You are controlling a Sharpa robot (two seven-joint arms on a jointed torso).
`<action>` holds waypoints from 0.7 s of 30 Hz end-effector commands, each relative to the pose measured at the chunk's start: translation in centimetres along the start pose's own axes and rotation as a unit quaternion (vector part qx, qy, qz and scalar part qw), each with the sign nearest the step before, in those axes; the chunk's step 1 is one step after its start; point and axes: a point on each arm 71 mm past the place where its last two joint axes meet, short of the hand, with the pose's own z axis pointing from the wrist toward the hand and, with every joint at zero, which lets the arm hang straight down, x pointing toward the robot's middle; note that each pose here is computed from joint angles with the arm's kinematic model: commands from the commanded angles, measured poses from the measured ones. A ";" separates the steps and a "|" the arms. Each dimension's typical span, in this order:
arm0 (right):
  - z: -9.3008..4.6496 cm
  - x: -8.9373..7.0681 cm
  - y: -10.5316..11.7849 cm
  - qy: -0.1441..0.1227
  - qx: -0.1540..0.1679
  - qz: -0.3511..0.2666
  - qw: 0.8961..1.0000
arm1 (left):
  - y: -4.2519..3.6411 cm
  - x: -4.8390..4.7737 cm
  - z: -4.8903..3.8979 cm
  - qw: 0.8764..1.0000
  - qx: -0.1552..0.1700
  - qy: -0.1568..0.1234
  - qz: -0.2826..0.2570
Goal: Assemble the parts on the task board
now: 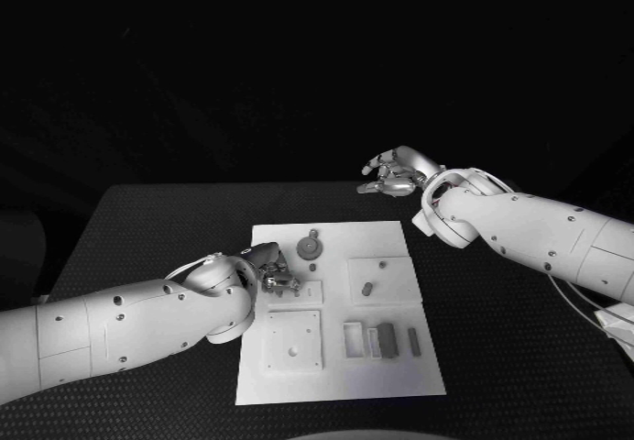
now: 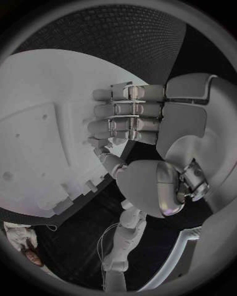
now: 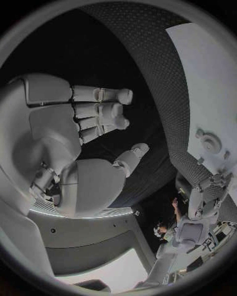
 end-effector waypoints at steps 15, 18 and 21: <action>0.0 0.3 -0.1 0.007 -0.001 0.000 1.000 | -0.10 1.30 -0.34 0.997 -0.014 0.057 -0.058; 0.0 0.2 -0.1 0.007 -0.001 0.000 1.000 | -0.06 1.31 -0.31 0.997 -0.016 0.058 -0.057; 0.0 0.3 -0.1 0.007 -0.001 0.000 1.000 | -0.12 1.34 -0.35 0.996 -0.016 0.059 -0.058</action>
